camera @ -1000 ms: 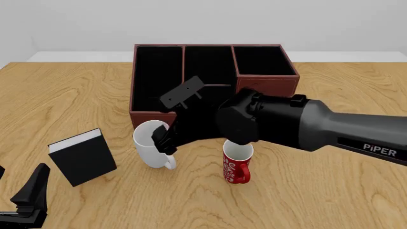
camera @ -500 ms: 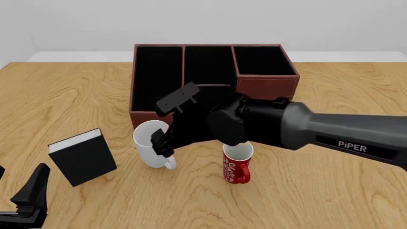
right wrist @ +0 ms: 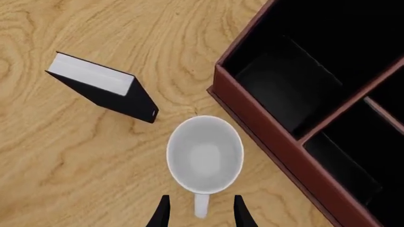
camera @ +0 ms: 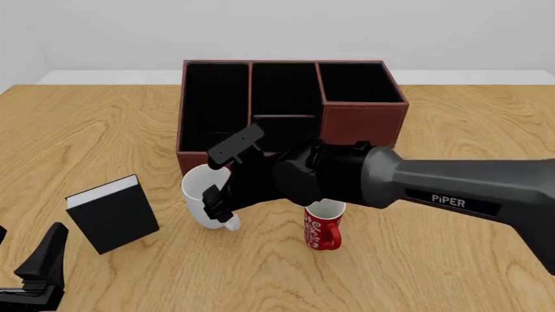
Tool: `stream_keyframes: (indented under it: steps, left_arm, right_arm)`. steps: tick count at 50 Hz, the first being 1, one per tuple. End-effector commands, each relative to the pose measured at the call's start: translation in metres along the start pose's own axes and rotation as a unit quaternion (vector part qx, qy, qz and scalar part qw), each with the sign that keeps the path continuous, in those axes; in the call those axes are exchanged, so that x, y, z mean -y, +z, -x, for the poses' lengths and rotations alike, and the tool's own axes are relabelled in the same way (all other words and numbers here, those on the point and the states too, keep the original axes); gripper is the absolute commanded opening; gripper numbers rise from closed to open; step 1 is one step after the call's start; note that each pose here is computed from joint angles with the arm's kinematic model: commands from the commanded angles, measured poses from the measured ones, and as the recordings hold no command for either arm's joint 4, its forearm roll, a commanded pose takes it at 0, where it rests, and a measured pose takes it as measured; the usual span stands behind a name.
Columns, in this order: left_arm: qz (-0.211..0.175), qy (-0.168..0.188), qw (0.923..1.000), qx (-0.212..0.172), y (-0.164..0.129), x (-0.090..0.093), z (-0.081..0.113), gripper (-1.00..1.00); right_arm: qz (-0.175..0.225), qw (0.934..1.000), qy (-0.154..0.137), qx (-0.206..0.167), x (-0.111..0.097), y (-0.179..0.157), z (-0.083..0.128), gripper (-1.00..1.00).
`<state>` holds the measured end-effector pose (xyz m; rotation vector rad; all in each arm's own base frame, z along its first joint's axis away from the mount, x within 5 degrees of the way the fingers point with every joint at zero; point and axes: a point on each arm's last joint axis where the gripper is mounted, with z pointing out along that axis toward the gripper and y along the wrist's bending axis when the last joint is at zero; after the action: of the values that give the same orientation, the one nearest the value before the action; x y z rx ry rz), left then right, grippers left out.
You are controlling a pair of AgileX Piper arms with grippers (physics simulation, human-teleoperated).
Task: Pick up the white mug and place it to the right of the caddy.
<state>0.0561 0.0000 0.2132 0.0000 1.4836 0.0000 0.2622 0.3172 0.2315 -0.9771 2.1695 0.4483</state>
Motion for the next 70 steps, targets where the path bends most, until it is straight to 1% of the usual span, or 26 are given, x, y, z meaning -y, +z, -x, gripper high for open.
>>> stream_keyframes:
  steps: [1, 19, 25, 34, 39, 51, 55, 56, 65, 70]
  left_arm:
    - [0.000, 0.000, 1.0000, 0.000, 0.000, 0.000, 0.000, 1.00]
    - [0.000, 0.000, 1.0000, 0.000, 0.000, 0.000, 0.000, 1.00]
    - [0.000, 0.000, 1.0000, 0.000, 0.000, 0.000, 0.000, 1.00]
    - [0.000, 0.000, 1.0000, 0.000, 0.000, 0.000, 0.000, 1.00]
    - [0.000, 0.000, 1.0000, 0.000, 0.000, 0.000, 0.000, 1.00]
    - [0.000, 0.000, 1.0000, 0.000, 0.000, 0.000, 0.000, 1.00]
    - [0.000, 0.000, 1.0000, 0.000, 0.000, 0.000, 0.000, 1.00]
    - [0.000, 0.000, 1.0000, 0.000, 0.000, 0.000, 0.000, 1.00]
    - [0.000, 0.000, 1.0000, 0.000, 0.000, 0.000, 0.000, 1.00]
    - [0.000, 0.000, 1.0000, 0.000, 0.000, 0.000, 0.000, 1.00]
  right_arm:
    - [-0.001, 1.0000, 0.005, -0.007, 0.001, 0.011, -0.007, 1.00]
    - [0.000, 0.9997, 0.013, -0.019, -0.001, 0.021, -0.018, 1.00]
    - [0.002, 0.9994, 0.014, -0.030, -0.004, 0.029, -0.025, 1.00]
    - [0.005, 0.9989, 0.013, -0.044, -0.009, 0.036, -0.029, 1.00]
    - [0.004, 0.9985, 0.013, -0.054, -0.007, 0.043, -0.034, 1.00]
    - [0.003, 0.9980, 0.013, -0.062, -0.006, 0.046, -0.037, 1.00]
    - [-0.002, 0.9980, 0.012, -0.062, 0.000, 0.046, -0.038, 1.00]
    - [-0.001, 0.9981, 0.009, -0.061, -0.001, 0.046, -0.038, -1.00]
    - [0.002, 0.9980, 0.009, -0.062, -0.004, 0.046, -0.037, -1.00]
    - [0.000, 0.9984, 0.008, -0.056, -0.002, 0.040, -0.032, -1.00]
